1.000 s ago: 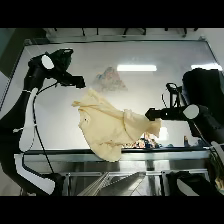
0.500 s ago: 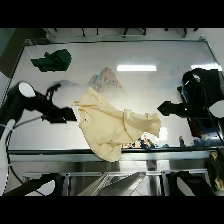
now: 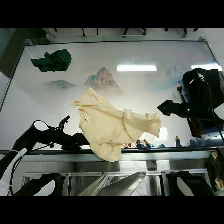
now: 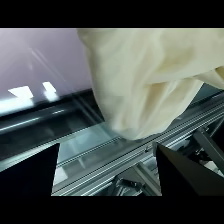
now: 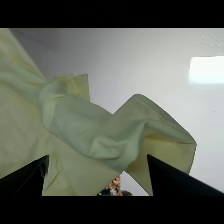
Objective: Fold the shirts.
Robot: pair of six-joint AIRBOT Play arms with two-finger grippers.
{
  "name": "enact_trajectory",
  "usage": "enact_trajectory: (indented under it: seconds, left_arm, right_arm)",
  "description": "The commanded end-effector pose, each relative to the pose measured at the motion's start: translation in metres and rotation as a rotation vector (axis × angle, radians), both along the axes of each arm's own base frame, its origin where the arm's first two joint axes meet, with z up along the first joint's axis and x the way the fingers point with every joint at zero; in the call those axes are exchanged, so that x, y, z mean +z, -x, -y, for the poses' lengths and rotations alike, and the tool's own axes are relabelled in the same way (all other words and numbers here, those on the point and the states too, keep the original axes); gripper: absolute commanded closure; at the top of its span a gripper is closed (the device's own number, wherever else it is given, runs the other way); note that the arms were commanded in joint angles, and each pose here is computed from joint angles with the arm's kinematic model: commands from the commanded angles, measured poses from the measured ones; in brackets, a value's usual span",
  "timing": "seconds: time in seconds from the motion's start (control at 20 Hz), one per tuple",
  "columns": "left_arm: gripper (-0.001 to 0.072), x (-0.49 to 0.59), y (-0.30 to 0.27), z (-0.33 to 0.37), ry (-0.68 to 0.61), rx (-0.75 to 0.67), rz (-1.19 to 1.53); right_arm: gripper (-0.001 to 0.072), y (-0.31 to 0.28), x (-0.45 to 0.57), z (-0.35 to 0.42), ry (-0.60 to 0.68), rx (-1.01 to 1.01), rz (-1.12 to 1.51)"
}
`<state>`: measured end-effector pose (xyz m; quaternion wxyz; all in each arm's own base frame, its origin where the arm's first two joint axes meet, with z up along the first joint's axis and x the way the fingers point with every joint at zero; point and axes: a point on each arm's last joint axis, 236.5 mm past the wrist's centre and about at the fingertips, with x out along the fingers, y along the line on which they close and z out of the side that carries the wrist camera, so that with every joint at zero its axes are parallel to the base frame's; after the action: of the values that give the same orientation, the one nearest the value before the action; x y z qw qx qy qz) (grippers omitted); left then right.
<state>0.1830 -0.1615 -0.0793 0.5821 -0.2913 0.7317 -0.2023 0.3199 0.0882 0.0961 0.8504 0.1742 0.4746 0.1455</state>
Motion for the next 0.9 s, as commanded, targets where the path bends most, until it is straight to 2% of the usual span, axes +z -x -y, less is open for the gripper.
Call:
enact_trajectory:
  seconds: [0.0, 0.2, 0.25, 0.3, 0.35, 0.5, 0.65, 0.75, 0.85]
  left_arm:
    - [0.0055, -0.004, -0.005, 0.023, 0.124, 0.067, 0.008]
    - [0.0056, -0.025, 0.004, 0.043, 0.135, -0.016, -0.089]
    - [0.0119, -0.028, 0.001, 0.049, 0.131, -0.041, -0.091]
    - [0.0425, -0.030, -0.002, 0.055, 0.126, -0.066, -0.083]
    - [0.0692, -0.029, -0.006, 0.060, 0.125, -0.099, -0.058]
    - [0.0693, -0.012, -0.008, 0.063, 0.127, -0.219, -0.025]
    - [0.0693, 0.006, 0.005, 0.024, -0.013, -0.328, -0.029]
    - [0.0693, 0.018, 0.014, -0.009, -0.106, -0.322, -0.024]
    - [0.0693, 0.029, 0.015, -0.039, -0.180, -0.230, -0.013]
  right_arm:
    - [0.0008, 0.000, 0.002, -0.003, -0.016, 0.001, 0.001]
    - [0.0007, 0.000, 0.002, -0.003, -0.016, 0.001, 0.001]
    - [0.0007, 0.000, 0.002, -0.003, -0.016, 0.001, 0.001]
    - [0.0008, 0.000, 0.002, -0.003, -0.015, 0.001, 0.001]
    - [0.0008, 0.000, 0.002, -0.003, -0.015, 0.001, 0.001]
    - [0.0008, -0.001, -0.003, -0.003, -0.011, 0.008, -0.010]
    - [0.0008, -0.005, -0.021, -0.009, -0.005, 0.080, -0.045]
    - [0.0008, -0.014, -0.033, -0.019, -0.059, 0.094, -0.090]
    - [0.0008, -0.029, -0.039, -0.033, -0.129, 0.122, -0.116]
